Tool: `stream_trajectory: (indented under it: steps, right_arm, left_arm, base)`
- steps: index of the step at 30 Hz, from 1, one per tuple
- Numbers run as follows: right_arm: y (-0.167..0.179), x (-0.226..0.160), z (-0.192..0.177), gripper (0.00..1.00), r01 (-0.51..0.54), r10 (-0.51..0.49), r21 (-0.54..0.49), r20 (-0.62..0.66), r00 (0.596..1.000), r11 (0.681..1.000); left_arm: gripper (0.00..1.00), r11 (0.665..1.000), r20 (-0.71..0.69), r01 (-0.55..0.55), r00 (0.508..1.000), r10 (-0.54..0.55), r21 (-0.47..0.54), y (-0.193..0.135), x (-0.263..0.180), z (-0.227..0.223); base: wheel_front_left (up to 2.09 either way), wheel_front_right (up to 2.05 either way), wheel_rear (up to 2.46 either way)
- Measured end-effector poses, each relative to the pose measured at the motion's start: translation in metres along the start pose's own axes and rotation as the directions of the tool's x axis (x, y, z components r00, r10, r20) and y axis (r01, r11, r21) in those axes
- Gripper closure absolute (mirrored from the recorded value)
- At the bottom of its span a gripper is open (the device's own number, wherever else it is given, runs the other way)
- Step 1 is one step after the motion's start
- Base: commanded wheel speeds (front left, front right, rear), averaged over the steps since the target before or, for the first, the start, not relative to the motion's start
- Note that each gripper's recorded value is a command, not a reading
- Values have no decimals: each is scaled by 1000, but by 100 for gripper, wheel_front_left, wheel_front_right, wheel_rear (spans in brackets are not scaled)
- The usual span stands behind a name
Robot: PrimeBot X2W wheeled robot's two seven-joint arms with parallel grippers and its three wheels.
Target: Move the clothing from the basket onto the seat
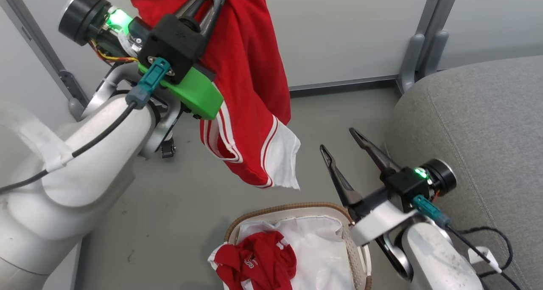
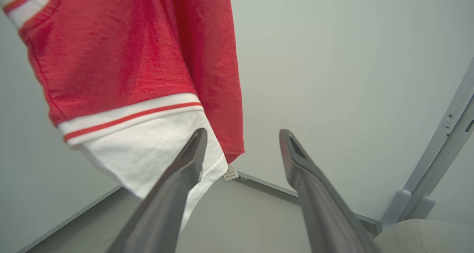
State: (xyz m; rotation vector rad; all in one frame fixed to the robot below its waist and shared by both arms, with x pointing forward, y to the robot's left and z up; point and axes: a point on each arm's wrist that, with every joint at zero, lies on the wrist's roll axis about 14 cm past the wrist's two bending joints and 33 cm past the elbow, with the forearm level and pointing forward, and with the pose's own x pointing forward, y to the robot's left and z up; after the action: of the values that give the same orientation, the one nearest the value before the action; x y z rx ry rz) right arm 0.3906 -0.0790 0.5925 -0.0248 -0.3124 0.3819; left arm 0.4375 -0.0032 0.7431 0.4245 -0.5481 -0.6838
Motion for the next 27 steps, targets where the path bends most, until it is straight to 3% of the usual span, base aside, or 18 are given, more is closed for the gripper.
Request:
stream_trajectory:
  steps: [6,16,22,23,24,25,26,27]
  right_arm:
    - [3,34,16,0,-56,59,-72,39,998,996]
    - [11,64,-6,0,-132,126,-130,-54,991,983]
    - [27,74,-16,0,-196,187,-110,-93,978,974]
    - [28,75,-18,4,-202,193,-99,-99,976,974]
    - [29,77,-19,54,-206,196,-92,-105,975,974]
    - [30,78,-19,73,-209,199,-89,-107,974,974]
    - [30,80,-20,100,-212,202,-86,-109,973,974]
    - [30,82,-18,100,-213,204,-81,-106,973,974]
  left_arm:
    - [100,999,21,32,999,-32,-22,-15,1,6]
    - [100,993,48,109,993,-107,-49,-42,-1,15]
    - [100,987,60,145,988,-140,-74,-51,-2,17]
    - [100,986,59,147,988,-143,-75,-52,-2,16]
    - [100,986,61,151,987,-146,-76,-53,-2,16]
    - [100,985,61,153,987,-148,-79,-53,-2,15]
    - [100,984,61,154,987,-149,-88,-54,-2,14]
    - [100,983,58,155,987,-150,-93,-54,-3,13]
  base:
    - [0,0,0]
    - [0,0,0]
    - [0,0,0]
    - [0,0,0]
    - [0,0,0]
    - [0,0,0]
    - [0,0,0]
    - [0,0,0]
